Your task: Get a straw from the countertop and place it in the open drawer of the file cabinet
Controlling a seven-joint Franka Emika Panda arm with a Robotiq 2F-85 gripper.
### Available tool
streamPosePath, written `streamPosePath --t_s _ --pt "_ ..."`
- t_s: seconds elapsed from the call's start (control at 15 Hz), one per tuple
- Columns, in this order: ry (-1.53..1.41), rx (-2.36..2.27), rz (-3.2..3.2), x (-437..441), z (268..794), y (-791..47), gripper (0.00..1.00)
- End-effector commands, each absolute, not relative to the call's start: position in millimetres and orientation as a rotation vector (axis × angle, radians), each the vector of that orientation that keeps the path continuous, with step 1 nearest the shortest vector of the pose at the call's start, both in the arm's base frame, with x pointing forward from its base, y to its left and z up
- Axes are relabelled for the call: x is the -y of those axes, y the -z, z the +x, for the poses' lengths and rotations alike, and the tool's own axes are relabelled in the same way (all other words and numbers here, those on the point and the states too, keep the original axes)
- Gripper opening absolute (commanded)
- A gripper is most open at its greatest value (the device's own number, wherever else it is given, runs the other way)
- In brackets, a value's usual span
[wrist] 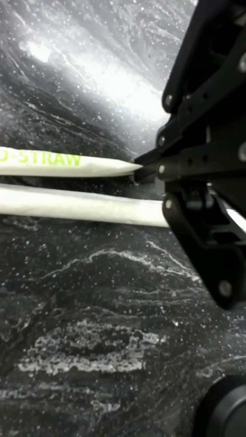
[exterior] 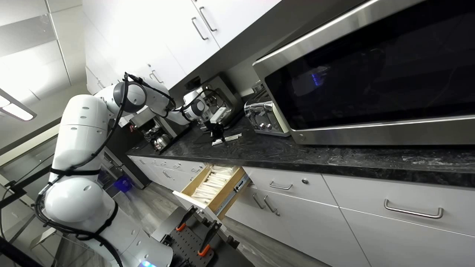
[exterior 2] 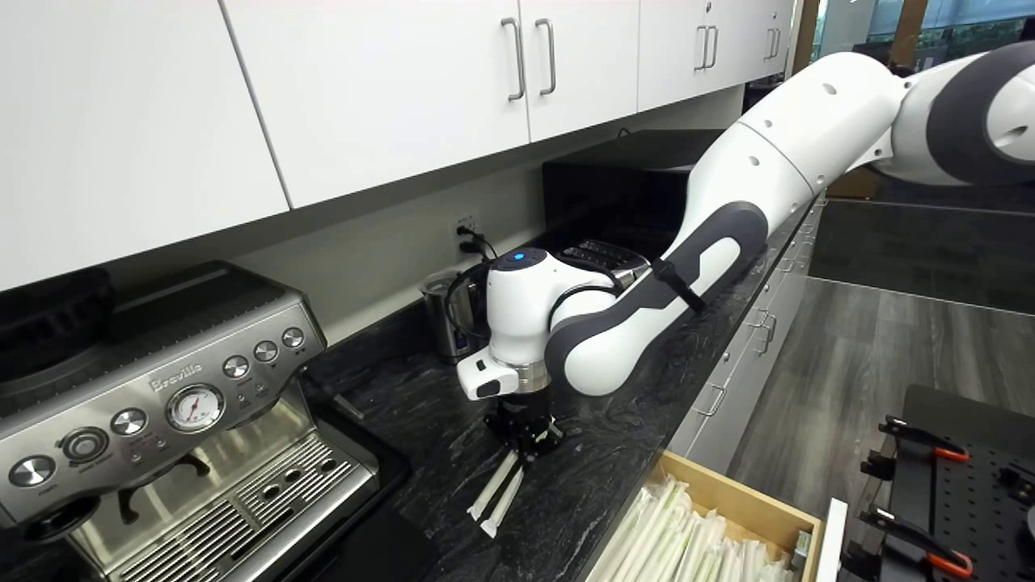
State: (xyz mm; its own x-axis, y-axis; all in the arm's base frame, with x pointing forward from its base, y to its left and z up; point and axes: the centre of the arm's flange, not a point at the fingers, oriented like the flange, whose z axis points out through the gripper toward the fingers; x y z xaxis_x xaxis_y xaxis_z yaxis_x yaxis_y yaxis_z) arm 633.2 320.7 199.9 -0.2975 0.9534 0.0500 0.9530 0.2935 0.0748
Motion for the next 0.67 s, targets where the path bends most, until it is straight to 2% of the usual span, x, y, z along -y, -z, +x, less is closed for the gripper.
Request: streamPosePath --t_s 0.0,0.6 --pt "-0.12 -2.474 1.901 -317.9 605.2 -228.2 0.0" --pt "-0.025 -2.379 1.989 -314.6 464.1 -269.2 0.0"
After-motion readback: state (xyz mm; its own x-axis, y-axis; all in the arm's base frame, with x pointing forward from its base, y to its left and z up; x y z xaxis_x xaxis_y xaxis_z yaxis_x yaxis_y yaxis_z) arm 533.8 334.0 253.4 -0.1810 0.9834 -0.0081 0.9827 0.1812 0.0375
